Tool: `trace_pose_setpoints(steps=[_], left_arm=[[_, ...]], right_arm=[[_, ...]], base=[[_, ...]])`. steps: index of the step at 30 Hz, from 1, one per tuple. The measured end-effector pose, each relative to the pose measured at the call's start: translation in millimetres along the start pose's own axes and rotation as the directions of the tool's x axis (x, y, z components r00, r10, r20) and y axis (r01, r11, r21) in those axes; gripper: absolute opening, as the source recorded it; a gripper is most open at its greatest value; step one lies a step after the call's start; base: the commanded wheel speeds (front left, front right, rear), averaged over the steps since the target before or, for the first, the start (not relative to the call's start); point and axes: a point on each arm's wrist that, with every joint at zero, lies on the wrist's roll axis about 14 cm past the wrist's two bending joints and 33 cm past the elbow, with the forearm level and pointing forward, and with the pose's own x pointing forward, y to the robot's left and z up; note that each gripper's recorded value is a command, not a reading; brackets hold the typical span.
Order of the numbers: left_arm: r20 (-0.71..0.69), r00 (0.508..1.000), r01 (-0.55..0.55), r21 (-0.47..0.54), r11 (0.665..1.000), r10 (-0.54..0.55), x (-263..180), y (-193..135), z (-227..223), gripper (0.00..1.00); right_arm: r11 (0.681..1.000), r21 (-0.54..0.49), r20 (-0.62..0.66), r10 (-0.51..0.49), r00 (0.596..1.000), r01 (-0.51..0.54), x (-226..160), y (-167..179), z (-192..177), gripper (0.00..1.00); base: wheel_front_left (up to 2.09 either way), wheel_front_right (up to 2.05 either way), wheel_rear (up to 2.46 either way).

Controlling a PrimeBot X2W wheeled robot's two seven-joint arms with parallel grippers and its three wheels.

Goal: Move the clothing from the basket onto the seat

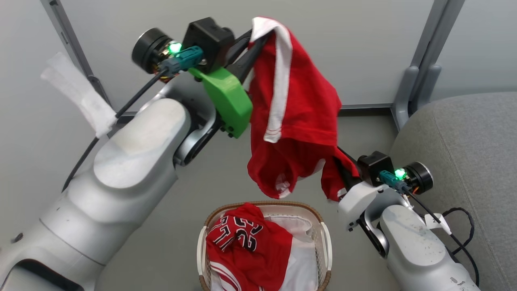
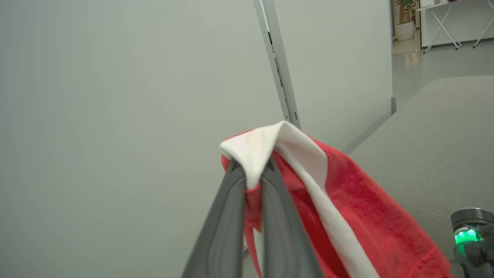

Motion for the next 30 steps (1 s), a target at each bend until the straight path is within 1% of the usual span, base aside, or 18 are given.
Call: trace_pose_setpoints(steps=[4, 5, 6, 7, 8, 10, 15, 22, 25, 30], left_arm=[[-0.061, 0.995, -0.087, -0.037, 0.996, 0.084, -9, 26, -32, 0.00], [-0.072, 0.992, -0.103, -0.045, 0.994, 0.099, -11, 30, -38, 0.11], [-0.080, 0.990, -0.123, -0.056, 0.991, 0.119, -13, 34, -45, 0.30], [-0.082, 0.988, -0.139, -0.065, 0.988, 0.133, -14, 37, -51, 0.91], [-0.081, 0.987, -0.144, -0.072, 0.987, 0.138, -15, 37, -55, 1.00], [-0.085, 0.985, -0.155, -0.102, 0.983, 0.147, -16, 35, -67, 1.00], [-0.099, 0.987, -0.140, -0.162, 0.977, 0.125, -21, 18, -94, 1.00], [-0.120, 0.991, -0.086, -0.236, 0.968, 0.059, -26, -21, -125, 1.00], [-0.134, 0.991, -0.058, -0.271, 0.961, 0.022, -26, -42, -137, 1.00], [-0.139, 0.989, 0.000, -0.313, 0.950, -0.046, -20, -73, -149, 1.00]], right_arm=[[0.999, -0.005, 0.048, -0.047, 0.998, 0.047, -2, -16, 15, 0.00], [0.998, -0.008, 0.057, -0.055, 0.997, 0.056, -3, -20, 18, 0.00], [0.998, -0.010, 0.070, -0.066, 0.995, 0.066, -4, -23, 22, 0.00], [0.997, -0.010, 0.083, -0.075, 0.994, 0.076, -4, -27, 25, 0.00], [0.996, -0.013, 0.092, -0.082, 0.992, 0.083, -5, -29, 28, 0.00], [0.995, -0.024, 0.117, -0.094, 0.989, 0.097, -5, -35, 37, 0.00], [0.991, -0.054, 0.163, -0.116, 0.980, 0.126, -5, -47, 54, 0.00], [0.973, -0.104, 0.230, -0.176, 0.957, 0.204, -11, -82, 81, 0.00], [0.961, -0.116, 0.250, -0.218, 0.943, 0.253, -19, -101, 89, 0.00], [0.923, -0.137, 0.268, -0.315, 0.911, 0.359, -44, -139, 96, 0.00]], base=[[0.00, 0.00, 0.00], [0.00, 0.00, 0.00], [0.00, 0.00, 0.00], [0.00, 0.00, 0.00], [0.00, 0.00, 0.00], [0.00, 0.00, 0.00], [0.00, 0.00, 0.00], [0.00, 0.00, 0.00], [0.00, 0.00, 0.00], [0.00, 0.00, 0.00]])
